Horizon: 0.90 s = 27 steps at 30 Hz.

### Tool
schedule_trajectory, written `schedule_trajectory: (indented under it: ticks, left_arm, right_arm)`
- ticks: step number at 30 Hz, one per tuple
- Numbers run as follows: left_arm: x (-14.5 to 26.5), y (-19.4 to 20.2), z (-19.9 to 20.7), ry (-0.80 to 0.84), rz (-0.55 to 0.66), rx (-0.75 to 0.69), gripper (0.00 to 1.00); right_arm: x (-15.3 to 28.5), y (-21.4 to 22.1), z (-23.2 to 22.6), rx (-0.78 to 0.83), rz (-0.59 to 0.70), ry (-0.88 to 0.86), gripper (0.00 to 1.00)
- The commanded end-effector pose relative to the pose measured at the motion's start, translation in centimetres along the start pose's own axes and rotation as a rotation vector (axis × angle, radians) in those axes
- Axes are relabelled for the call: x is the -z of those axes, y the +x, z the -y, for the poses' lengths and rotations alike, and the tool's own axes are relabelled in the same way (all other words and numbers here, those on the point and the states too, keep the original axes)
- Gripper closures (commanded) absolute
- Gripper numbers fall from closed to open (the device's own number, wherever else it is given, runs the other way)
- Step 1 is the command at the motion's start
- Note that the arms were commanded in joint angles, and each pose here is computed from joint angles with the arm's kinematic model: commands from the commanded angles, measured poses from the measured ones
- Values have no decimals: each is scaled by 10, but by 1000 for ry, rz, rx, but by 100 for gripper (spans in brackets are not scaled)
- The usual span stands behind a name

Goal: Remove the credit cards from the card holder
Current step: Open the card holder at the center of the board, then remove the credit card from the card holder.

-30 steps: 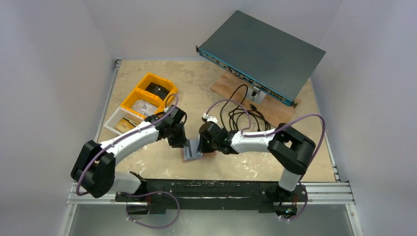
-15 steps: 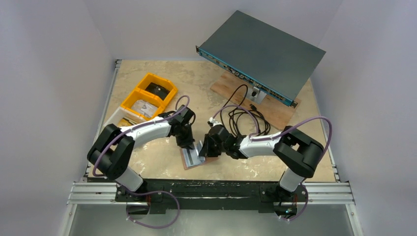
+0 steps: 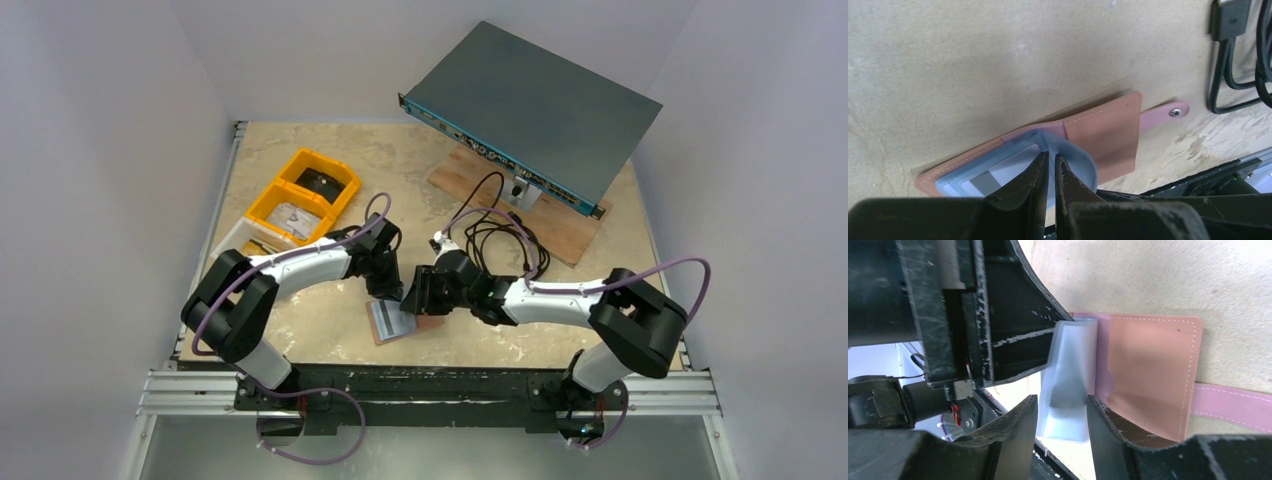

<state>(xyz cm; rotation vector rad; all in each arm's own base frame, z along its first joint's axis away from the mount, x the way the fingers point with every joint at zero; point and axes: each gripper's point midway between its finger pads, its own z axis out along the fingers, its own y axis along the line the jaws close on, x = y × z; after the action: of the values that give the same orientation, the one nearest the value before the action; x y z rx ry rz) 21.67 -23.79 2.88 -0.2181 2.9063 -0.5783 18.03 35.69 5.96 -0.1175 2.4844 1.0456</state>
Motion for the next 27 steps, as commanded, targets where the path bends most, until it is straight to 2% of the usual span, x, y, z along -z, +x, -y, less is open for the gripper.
schedule_trajectory:
  ticks: [1,6,10,20,27]
  left_arm:
    - [9,-5,32,117,24,-63,91]
    - [10,0,54,203,-7,-81,88]
    - [1,5,64,244,-56,-67,87]
    - [-12,8,57,195,-98,-48,84]
    - [-2,5,55,179,-75,-70,84]
  right_arm:
    - [20,-25,-5,11,96,43,58]
    - [49,-43,6,10,200,123,57]
    - [60,-45,6,32,213,122,58]
    - [35,-25,10,39,143,76,86]
    - [14,-8,32,39,86,122,94]
